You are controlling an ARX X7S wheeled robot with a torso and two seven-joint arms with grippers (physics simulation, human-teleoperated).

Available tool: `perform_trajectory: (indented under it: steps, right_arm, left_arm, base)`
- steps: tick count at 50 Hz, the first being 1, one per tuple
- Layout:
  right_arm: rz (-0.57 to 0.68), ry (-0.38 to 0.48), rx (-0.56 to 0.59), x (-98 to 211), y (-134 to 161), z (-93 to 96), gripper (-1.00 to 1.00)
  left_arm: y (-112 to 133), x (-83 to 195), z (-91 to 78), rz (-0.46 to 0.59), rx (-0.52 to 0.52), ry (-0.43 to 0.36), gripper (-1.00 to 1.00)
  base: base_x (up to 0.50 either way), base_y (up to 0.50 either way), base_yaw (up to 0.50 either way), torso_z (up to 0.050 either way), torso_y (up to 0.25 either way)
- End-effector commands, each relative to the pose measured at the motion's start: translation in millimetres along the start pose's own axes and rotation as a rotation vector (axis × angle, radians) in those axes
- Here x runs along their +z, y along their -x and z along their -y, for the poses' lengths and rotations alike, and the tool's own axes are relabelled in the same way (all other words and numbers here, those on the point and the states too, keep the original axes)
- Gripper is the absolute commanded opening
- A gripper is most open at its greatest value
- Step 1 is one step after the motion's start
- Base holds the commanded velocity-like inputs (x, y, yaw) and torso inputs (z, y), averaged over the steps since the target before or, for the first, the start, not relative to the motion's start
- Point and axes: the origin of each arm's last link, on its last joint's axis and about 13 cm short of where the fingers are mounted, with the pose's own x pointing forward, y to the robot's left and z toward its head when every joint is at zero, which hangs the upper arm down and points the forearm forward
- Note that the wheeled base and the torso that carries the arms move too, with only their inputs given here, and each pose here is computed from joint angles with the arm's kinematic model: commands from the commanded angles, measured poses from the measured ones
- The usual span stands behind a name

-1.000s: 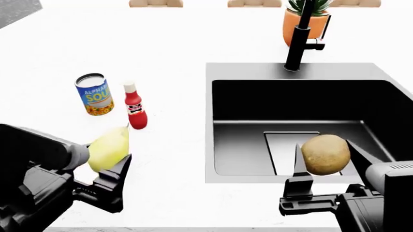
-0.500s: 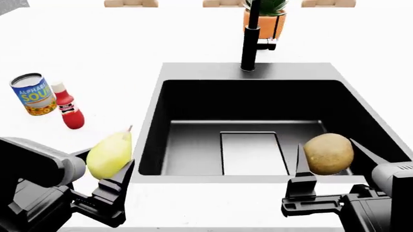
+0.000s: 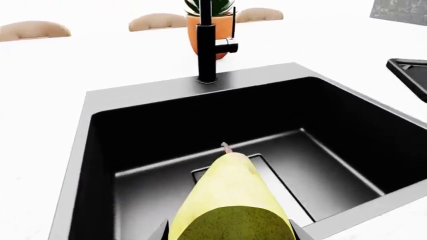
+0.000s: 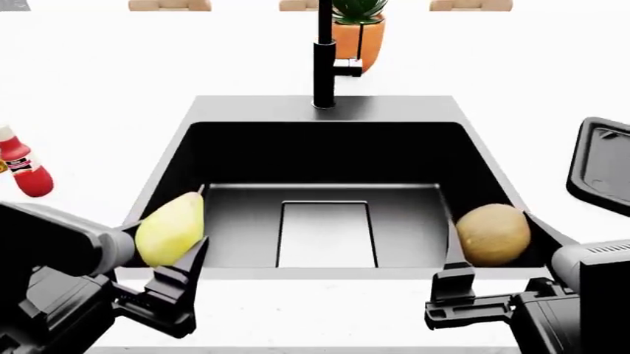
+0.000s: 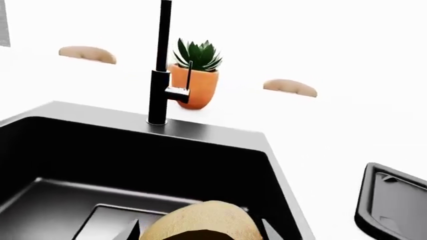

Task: Pick up the fruits and vegetables and place them in the sink. Turn on the sink faucet to wash them. Then turn the sink off and put them in the tray.

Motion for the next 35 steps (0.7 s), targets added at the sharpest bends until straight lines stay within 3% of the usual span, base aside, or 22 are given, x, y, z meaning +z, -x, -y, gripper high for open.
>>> perform_trajectory:
  steps: [1, 20, 35]
  right_arm:
    - [-0.032, 0.030, 0.071, 4.9, -1.3, -0.5, -1.00]
    - [-0.197, 0.145, 0.247, 95.0, -7.9, 24.5, -1.00]
    - [-0.358, 0.188, 0.292, 137.1, -41.7, 30.5, -1.00]
  left_arm:
    - [-1.4, 5.0, -2.4, -0.010, 0.010, 0.010, -1.00]
    - [-3.2, 80.2, -13.0, -0.151, -0.038, -0.043, -1.00]
    - [-31.5, 117.6, -28.1, -0.261, -0.028, -0.023, -1.00]
  base:
    - [0.00, 0.00, 0.00, 0.000, 0.000]
    - [0.00, 0.00, 0.00, 0.000, 0.001]
    - [0.00, 0.00, 0.00, 0.000, 0.000]
